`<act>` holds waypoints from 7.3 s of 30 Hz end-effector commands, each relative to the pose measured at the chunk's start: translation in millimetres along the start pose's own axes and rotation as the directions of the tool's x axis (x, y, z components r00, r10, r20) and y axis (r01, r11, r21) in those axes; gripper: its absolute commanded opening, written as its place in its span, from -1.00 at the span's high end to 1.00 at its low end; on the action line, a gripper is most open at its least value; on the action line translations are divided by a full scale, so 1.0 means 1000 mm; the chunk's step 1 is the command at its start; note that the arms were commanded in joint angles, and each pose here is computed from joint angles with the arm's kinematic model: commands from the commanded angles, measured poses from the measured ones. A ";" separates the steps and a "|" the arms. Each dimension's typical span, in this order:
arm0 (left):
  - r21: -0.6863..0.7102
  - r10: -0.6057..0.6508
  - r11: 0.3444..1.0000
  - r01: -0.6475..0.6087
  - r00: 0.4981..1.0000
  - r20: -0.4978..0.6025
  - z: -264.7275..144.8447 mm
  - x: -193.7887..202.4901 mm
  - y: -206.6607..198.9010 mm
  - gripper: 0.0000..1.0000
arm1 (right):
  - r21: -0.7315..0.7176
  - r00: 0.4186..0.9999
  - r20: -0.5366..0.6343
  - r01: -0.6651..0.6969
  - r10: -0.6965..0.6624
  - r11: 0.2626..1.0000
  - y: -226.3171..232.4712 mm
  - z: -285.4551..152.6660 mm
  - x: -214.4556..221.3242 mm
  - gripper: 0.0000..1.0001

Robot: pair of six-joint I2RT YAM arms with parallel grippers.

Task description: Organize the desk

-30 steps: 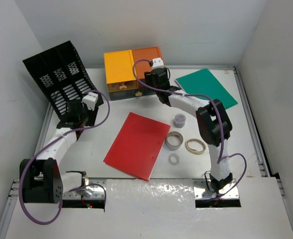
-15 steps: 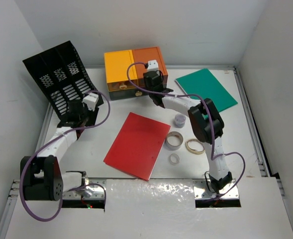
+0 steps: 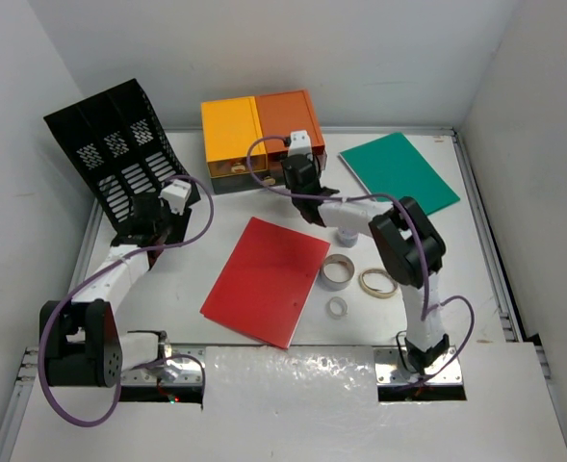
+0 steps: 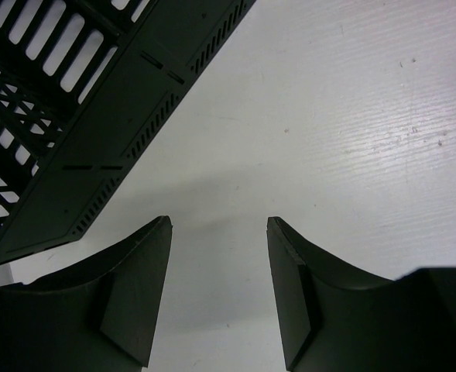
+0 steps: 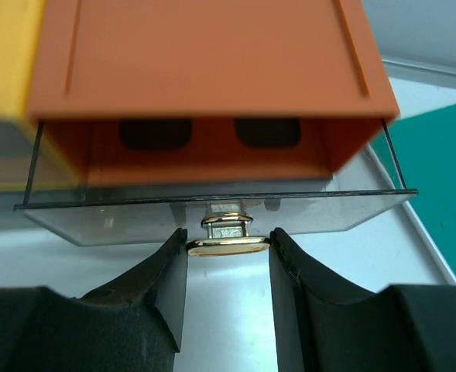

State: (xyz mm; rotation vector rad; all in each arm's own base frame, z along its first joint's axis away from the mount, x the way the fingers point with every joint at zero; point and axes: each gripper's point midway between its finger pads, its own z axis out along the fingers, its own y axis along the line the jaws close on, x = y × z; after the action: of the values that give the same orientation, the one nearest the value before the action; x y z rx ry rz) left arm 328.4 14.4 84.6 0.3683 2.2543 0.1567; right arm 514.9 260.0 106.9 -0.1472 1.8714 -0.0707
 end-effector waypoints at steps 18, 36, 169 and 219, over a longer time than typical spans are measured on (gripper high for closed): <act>-0.018 0.008 1.000 -0.006 0.997 0.072 -0.011 -0.027 0.010 -0.02 | -0.158 0.998 -0.058 -0.018 0.009 0.987 0.009 -0.140 0.051 0.30; -0.002 0.006 1.000 -0.006 0.998 0.068 -0.012 -0.027 0.008 -0.02 | -0.079 0.992 -0.122 -0.036 0.026 0.996 -0.090 -0.185 0.048 0.85; -0.002 0.032 0.999 -0.032 0.998 -0.057 0.008 0.003 0.007 -0.06 | -0.308 0.969 0.103 -0.186 0.227 0.933 -0.007 0.023 -0.015 1.00; 0.017 0.026 1.000 -0.025 0.997 -0.069 0.005 0.004 0.004 -0.06 | -0.444 0.925 -0.380 -0.192 0.010 0.875 0.042 -0.082 0.130 0.93</act>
State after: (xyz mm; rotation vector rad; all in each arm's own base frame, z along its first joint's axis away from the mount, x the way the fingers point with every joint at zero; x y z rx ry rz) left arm 316.5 17.8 57.6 0.4189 2.3910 0.1621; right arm 416.4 265.3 10.0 -0.3938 2.2011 0.3731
